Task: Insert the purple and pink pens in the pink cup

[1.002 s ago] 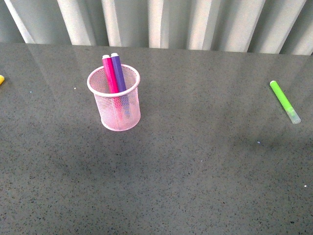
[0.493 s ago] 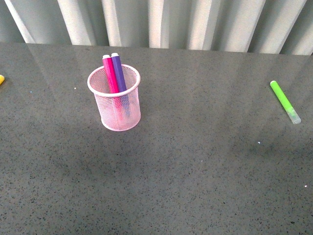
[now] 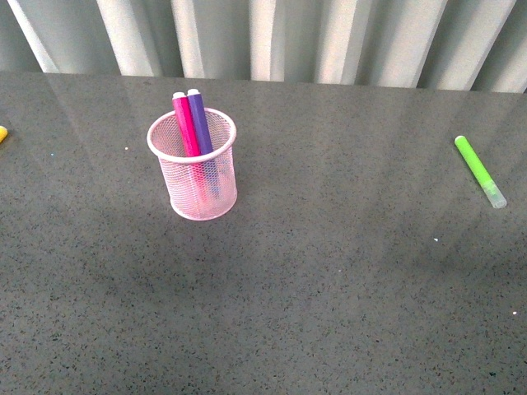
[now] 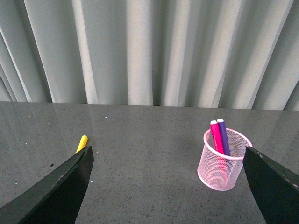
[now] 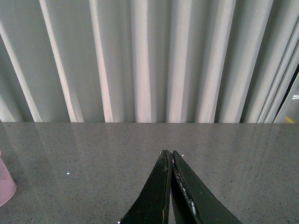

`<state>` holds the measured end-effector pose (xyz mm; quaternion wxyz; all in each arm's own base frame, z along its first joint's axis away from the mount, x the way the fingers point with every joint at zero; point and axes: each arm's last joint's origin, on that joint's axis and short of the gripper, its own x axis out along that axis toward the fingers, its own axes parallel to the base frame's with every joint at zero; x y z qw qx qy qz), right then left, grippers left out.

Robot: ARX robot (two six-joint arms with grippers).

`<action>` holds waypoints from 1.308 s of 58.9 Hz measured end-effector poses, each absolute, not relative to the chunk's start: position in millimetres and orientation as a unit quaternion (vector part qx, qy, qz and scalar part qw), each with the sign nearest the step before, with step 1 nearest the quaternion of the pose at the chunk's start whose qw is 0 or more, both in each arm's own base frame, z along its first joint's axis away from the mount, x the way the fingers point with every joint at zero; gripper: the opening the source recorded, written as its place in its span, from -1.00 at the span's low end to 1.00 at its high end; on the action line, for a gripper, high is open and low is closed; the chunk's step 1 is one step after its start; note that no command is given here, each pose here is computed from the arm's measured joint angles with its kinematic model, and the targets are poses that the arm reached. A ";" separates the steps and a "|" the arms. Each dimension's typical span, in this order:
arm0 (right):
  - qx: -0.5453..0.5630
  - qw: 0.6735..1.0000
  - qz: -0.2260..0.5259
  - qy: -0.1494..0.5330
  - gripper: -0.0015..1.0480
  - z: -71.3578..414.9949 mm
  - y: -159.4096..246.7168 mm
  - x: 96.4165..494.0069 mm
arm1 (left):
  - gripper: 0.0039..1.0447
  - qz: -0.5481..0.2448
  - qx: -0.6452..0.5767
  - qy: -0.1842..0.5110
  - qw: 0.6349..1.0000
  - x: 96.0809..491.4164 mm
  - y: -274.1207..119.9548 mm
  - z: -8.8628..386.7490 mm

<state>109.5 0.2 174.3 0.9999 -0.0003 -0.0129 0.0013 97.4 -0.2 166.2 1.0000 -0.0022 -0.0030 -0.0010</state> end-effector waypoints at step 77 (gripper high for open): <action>0.000 1.000 0.001 -0.010 0.87 171.1 0.2 96.5 | 0.88 -0.001 -0.002 -0.003 1.000 97.4 -0.2 166.2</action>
